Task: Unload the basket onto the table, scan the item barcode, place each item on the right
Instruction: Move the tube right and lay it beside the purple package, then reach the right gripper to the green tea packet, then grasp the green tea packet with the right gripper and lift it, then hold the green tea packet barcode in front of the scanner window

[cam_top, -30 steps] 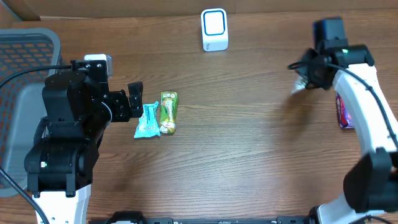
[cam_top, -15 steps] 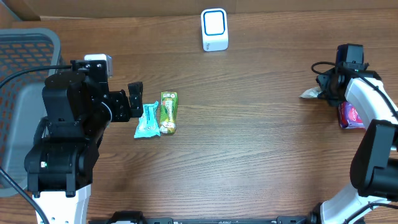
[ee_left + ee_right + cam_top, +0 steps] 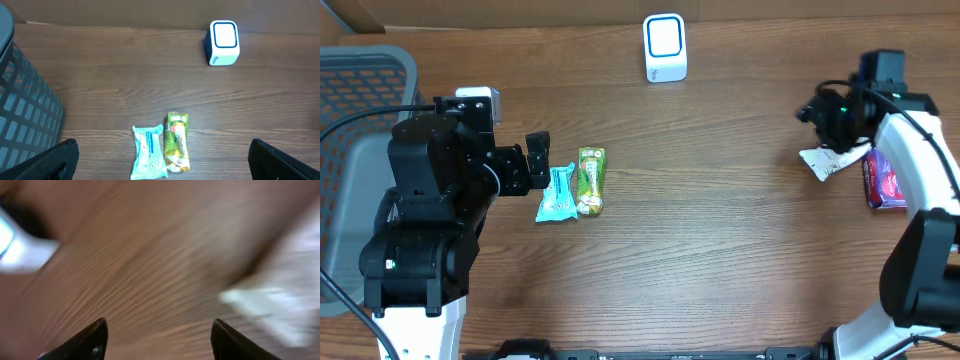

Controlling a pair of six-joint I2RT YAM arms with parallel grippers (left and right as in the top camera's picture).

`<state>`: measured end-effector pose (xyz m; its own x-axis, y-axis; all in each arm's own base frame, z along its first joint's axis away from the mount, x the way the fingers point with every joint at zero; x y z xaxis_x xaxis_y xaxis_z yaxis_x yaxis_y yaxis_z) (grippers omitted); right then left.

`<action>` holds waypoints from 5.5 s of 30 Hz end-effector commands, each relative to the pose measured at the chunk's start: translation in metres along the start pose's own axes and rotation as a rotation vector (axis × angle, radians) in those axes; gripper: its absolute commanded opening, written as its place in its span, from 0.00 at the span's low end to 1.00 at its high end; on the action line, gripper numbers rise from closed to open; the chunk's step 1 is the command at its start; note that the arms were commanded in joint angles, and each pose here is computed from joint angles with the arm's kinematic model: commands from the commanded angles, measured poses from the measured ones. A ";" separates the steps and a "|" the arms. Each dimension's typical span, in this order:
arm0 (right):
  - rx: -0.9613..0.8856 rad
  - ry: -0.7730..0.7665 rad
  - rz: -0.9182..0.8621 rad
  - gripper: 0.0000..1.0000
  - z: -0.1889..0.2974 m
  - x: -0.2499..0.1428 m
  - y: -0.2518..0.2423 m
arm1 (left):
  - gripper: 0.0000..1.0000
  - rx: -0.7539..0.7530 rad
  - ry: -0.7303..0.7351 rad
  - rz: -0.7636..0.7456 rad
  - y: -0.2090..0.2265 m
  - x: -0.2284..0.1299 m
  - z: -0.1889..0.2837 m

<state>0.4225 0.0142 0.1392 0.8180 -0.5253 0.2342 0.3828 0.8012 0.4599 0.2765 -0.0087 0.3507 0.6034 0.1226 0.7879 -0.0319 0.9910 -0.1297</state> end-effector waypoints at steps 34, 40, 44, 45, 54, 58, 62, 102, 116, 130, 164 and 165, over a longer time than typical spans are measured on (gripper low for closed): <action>0.372 0.237 0.641 0.51 -0.122 -0.266 0.235 | 1.00 0.001 -0.021 -0.009 0.000 0.005 0.005; 0.345 0.210 0.677 0.50 -0.124 -0.282 0.238 | 1.00 0.001 -0.021 -0.009 0.000 0.005 0.005; 0.304 0.188 0.623 0.51 -0.129 -0.285 0.236 | 1.00 0.001 -0.021 -0.009 0.000 0.005 0.005; 0.295 0.187 0.612 0.50 -0.131 -0.285 0.235 | 1.00 0.001 -0.021 -0.009 0.000 0.005 0.005; 0.169 0.215 0.533 0.45 -0.145 -0.278 0.207 | 1.00 0.001 -0.021 -0.009 0.000 0.005 0.005; 0.113 0.240 0.491 0.41 -0.146 -0.268 0.191 | 1.00 0.001 -0.021 -0.009 0.000 0.005 0.005; 0.056 0.282 0.410 0.38 -0.146 -0.255 0.172 | 1.00 0.001 -0.021 -0.009 0.000 0.005 0.005; 0.391 0.346 0.910 0.72 -0.150 -0.247 0.189 | 1.00 0.001 -0.021 -0.009 0.000 0.005 0.005; 0.400 0.345 0.933 0.35 -0.149 -0.251 0.191 | 1.00 0.001 -0.021 -0.009 0.000 0.005 0.005; 0.513 0.503 0.812 0.04 -0.119 -0.241 0.202 | 1.00 0.001 -0.021 -0.009 0.000 0.005 0.005; 1.161 0.260 0.617 0.04 0.119 -0.062 0.178 | 0.99 0.001 -0.021 -0.009 0.000 0.005 0.005; 1.067 0.219 0.585 0.04 0.115 -0.056 0.177 | 1.00 0.001 -0.021 -0.009 0.000 0.005 0.005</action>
<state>0.3939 0.1596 0.2694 0.8854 0.0233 0.4643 -0.4646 0.0766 0.8822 0.2765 -0.0087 0.3507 0.6034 0.1226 0.7879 -0.0319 0.9910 -0.1297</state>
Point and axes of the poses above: each gripper's point midway between its finger pads, its own z axis back along the fingers, its own y axis along the line the jaws close on, x = y × z, the point moved 3 cm from there along z, back along the fingers, and after that the axes turned 3 degrees about z, right-handed, at the moved point
